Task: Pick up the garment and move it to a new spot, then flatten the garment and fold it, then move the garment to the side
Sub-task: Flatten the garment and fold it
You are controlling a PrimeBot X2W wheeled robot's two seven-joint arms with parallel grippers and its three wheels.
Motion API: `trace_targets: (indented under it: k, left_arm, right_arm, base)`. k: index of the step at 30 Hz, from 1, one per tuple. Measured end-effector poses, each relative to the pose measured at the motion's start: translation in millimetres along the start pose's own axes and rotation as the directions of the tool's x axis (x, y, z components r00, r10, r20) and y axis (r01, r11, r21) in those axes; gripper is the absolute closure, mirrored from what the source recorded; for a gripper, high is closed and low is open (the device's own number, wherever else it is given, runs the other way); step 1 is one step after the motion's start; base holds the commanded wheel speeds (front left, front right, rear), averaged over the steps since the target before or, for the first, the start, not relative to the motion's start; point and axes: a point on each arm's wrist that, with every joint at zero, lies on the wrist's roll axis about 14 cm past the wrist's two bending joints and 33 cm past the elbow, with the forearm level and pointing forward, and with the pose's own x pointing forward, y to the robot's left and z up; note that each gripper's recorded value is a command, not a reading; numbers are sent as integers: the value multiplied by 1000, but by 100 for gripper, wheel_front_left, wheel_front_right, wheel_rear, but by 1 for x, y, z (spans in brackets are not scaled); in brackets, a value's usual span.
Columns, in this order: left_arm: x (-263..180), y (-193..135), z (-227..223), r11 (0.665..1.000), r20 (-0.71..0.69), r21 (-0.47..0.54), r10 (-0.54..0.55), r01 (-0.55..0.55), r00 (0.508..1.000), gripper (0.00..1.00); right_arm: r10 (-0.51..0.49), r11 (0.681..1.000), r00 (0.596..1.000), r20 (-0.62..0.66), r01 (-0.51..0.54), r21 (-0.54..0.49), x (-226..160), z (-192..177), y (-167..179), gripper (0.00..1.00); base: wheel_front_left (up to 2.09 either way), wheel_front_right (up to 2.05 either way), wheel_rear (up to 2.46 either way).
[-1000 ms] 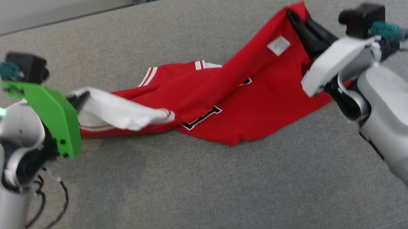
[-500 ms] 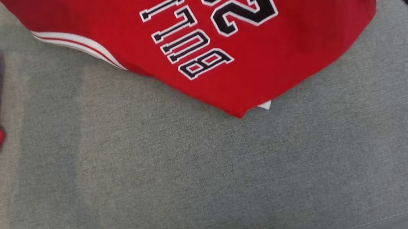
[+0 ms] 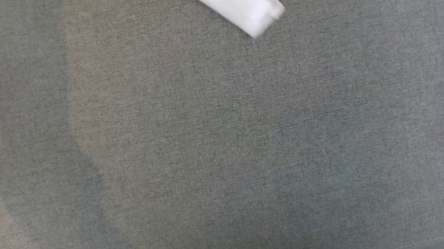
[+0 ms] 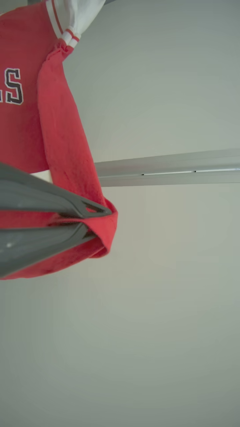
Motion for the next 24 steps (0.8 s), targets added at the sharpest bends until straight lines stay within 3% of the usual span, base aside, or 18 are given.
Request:
trace_targets:
  k: [4,11,16,24]
  left_arm:
    - [-13,6,33,999,62,13,29,-30,998,100]
    - [-29,3,51,999,63,8,32,-32,998,100]
    - [-30,-8,20,999,-30,-47,-25,23,999,100]
    - [-54,-16,-43,997,-238,-51,-75,65,968,100]
  right_arm:
    - [-4,999,998,70,6,-31,5,33,0,100]
    - [-10,999,997,73,12,-30,1,51,2,100]
    - [1,1000,1000,-15,-1,3,-10,24,9,100]
    - [33,993,985,-167,-13,117,-45,-19,23,100]
  base:
    - [0,0,0]
    - [0,0,0]
    - [0,0,0]
    - [0,0,0]
